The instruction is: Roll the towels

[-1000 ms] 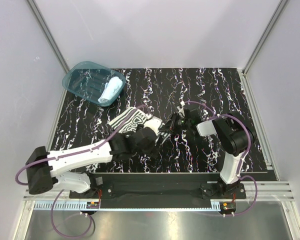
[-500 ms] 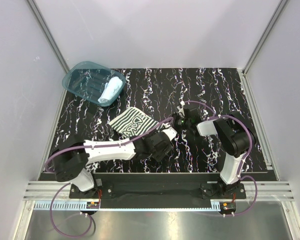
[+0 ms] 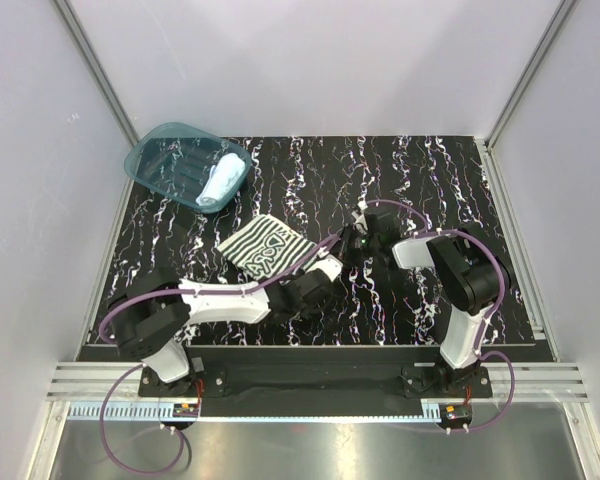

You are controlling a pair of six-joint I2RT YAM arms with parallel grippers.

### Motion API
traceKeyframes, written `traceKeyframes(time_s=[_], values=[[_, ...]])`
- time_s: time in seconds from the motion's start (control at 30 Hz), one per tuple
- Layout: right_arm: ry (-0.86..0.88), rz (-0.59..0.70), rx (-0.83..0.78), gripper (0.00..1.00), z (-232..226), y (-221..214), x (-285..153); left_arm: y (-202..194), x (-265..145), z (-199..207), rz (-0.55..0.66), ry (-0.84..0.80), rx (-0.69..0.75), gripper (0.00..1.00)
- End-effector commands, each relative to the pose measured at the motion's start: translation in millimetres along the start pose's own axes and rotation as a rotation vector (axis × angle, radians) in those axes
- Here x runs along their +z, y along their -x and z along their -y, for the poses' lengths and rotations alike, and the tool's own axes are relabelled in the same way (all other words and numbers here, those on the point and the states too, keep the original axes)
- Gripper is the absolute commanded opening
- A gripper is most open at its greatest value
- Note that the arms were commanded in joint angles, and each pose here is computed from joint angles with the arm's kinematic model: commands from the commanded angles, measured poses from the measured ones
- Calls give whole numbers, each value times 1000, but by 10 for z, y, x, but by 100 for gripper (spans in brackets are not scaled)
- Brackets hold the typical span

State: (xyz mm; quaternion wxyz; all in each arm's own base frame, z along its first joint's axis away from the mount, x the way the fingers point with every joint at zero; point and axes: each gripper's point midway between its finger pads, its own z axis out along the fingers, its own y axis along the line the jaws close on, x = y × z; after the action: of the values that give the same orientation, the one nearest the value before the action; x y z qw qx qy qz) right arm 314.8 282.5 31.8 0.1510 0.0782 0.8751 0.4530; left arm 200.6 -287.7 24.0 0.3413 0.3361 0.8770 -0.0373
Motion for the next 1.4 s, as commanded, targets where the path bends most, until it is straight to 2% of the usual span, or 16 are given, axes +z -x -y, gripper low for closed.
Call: traceKeyframes(time_s=[0.0, 0.2, 0.27, 0.33, 0.37, 0.47, 0.6, 0.73, 0.9, 0.93, 1.07, 1.13, 1.17, 1.23, 1.37], values=[[-56, -4, -24, 12, 80, 19, 37, -385, 22, 64, -107, -39, -22, 7], [-78, 3, -33, 13, 68, 85, -36, -383, 7, 112, -109, -91, -39, 2], [-92, 14, -34, 17, 37, 132, -135, -361, -9, 157, -110, -147, -79, 2], [-99, 62, -64, 30, -44, 312, -298, -260, -53, 206, -81, -207, -139, 1], [-129, 63, -63, 43, -58, 353, -377, -209, -106, 277, -73, -260, -160, 1], [-222, 105, -125, 57, -151, 496, -661, -52, -205, 404, -45, -343, -211, 2], [-281, 159, -195, 61, -347, 598, -996, 126, -306, 515, -9, -434, -297, 1], [-279, 248, -228, 66, -646, 603, -1398, 217, -348, 555, 2, -556, -478, 0], [-216, 254, -198, 67, -765, 331, -1626, 286, -482, 612, 52, -757, -657, 0], [-191, 260, -200, 67, -813, 281, -1677, 336, -490, 553, 52, -778, -739, 0], [-135, 214, -138, 67, -674, -3, -1607, 424, -615, 527, 74, -912, -856, 0], [-84, 188, -117, 68, -668, -121, -1566, 365, -653, 483, 29, -955, -958, 0], [-61, 181, -101, 68, -615, -182, -1502, 462, -706, 453, 78, -1000, -975, 0], [-26, 167, -94, 68, -561, -289, -1409, 389, -698, 389, 30, -1020, -1078, 0], [31, 145, -69, 69, -551, -417, -1200, 406, -739, 317, 46, -1071, -1157, 0]])
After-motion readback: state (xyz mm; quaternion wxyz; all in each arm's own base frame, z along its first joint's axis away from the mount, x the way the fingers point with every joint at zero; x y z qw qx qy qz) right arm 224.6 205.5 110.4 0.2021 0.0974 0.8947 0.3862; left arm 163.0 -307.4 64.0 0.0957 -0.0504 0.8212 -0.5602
